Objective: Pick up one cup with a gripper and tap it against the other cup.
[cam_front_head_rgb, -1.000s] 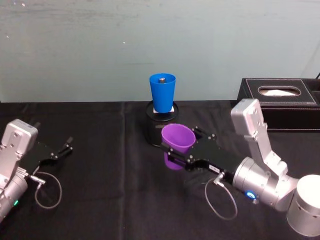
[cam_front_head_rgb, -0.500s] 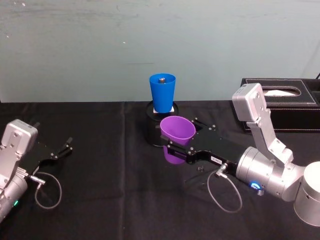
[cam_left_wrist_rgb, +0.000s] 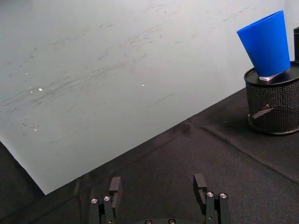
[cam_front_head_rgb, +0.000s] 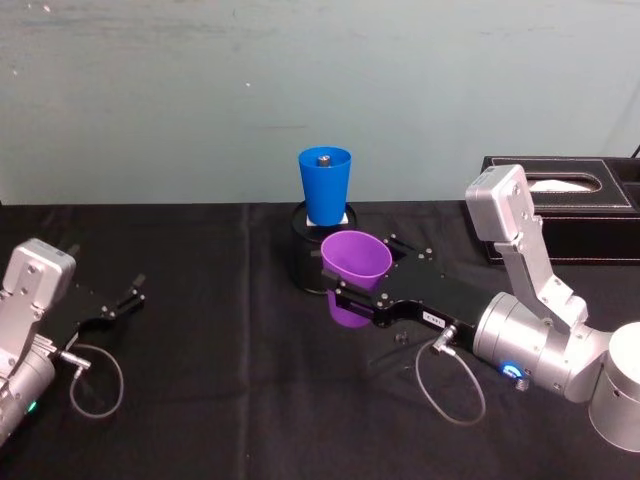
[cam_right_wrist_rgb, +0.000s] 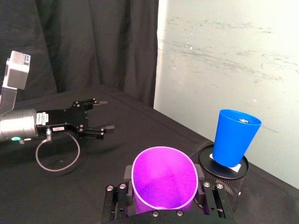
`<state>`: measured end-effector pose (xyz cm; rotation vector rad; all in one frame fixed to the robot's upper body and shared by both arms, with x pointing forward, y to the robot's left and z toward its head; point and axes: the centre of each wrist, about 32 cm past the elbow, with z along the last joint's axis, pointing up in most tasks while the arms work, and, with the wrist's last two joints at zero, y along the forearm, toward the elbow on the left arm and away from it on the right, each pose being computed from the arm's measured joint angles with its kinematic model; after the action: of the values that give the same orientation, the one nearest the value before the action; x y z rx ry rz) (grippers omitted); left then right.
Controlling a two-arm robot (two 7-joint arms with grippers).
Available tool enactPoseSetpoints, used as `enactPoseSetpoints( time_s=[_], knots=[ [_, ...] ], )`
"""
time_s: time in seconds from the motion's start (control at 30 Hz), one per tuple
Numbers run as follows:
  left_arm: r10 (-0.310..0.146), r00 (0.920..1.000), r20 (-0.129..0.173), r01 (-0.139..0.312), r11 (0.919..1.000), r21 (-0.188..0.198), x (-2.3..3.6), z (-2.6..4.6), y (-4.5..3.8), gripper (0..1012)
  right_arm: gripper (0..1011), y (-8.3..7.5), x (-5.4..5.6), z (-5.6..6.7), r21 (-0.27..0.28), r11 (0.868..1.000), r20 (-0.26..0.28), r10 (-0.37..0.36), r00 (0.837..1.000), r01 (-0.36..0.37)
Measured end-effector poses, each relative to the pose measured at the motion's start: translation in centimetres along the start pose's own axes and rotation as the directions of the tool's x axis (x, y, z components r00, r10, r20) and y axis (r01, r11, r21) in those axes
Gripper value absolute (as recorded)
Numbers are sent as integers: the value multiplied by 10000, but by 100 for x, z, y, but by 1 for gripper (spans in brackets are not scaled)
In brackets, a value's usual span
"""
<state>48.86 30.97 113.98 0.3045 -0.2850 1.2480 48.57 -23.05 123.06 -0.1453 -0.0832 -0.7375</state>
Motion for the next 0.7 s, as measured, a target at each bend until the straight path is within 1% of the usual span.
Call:
enactPoseSetpoints(
  time_s=[0.7],
  knots=[
    [0,10000,0,0,10000,0,0,0,0,1000,731,3,-2,-5,0,10000,-8,-11,10000,11]
  ],
)
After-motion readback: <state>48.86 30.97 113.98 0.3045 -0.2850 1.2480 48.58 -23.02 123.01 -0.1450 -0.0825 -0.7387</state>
